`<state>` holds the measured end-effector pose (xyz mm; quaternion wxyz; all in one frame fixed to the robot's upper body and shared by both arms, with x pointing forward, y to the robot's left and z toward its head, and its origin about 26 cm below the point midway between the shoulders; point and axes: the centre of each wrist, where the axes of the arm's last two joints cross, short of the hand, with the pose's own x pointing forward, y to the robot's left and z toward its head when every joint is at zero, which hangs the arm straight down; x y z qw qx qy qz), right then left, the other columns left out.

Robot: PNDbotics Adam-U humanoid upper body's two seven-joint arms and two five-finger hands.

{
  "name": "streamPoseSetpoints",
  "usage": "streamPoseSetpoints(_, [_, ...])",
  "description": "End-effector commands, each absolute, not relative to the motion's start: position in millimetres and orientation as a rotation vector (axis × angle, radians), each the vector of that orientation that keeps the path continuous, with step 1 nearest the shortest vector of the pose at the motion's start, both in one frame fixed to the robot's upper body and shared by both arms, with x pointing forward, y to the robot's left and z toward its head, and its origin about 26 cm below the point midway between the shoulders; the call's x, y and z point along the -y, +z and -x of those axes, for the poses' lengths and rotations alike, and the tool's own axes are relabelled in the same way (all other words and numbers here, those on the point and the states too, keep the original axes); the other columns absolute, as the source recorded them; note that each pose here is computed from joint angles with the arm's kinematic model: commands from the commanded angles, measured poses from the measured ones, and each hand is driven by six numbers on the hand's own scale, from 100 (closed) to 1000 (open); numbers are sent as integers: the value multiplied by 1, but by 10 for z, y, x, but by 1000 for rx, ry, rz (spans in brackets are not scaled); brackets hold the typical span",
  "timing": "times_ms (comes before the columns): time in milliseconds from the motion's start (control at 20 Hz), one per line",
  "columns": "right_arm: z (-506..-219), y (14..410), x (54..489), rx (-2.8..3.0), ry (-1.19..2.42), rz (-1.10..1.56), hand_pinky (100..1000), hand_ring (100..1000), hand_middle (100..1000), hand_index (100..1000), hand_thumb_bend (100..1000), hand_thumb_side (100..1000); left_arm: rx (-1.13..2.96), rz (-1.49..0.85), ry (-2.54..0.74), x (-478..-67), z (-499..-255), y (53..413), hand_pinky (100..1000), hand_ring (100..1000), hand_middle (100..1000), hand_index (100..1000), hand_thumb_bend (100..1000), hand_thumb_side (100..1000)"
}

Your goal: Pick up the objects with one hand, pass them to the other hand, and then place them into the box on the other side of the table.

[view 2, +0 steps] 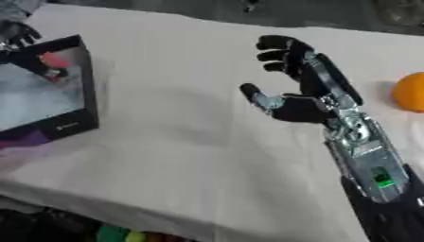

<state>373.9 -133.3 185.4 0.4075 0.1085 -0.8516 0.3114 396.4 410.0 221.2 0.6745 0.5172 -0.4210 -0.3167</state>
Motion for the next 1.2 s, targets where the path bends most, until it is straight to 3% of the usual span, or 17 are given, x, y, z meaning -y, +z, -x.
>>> streamPoseSetpoints(50, [-3719,1982,1353,2190,782,-270,805,810,789,834,419,100,941,-1246,-693,-4247,-3903,2419,959,878,806,867,830,388])
streamPoseSetpoints(200, [-3716,1982,1353,2190,778,-271,805,810,789,833,420,100,943,-1258,-688,-4248,-3899,2432,952,871,797,862,783,358])
streamPoseSetpoints(300, [-3714,1979,1363,2190,772,-269,805,810,789,833,419,100,979,-1268,-668,-4212,-3893,2474,924,848,775,852,553,366])
streamPoseSetpoints(400, [-3715,1986,1382,2192,762,-261,805,811,790,834,422,100,1099,-1266,-621,-4107,-3866,2564,831,755,716,838,267,351])
streamPoseSetpoints(500, [-3724,2010,1403,2198,758,-248,809,817,798,857,433,100,1298,-1240,-550,-3961,-3818,2653,801,728,715,865,201,373])
streamPoseSetpoints(700, [-3753,2038,1424,2194,791,-225,811,821,802,862,432,100,1541,-1107,-398,-3816,-3766,2585,798,728,712,867,185,391])
streamPoseSetpoints(750, [-3770,2034,1435,2180,799,-216,813,830,822,877,409,100,1601,-1056,-373,-3736,-3767,2566,821,792,755,876,236,622])
streamPoseSetpoints(850, [-3846,2069,1500,2117,829,-180,817,837,839,885,385,100,1810,-821,-284,-3426,-3733,2442,820,797,765,878,278,690])
streamPoseSetpoints(950, [-3903,2145,1569,2065,872,-151,812,831,821,882,381,100,1909,-653,-190,-3244,-3706,2289,823,802,766,885,264,761])
streamPoseSetpoints(1200, [-4024,2445,1815,2042,983,17,817,834,825,872,436,100,1959,-475,-100,-2990,-3677,2050,829,811,769,893,210,773])
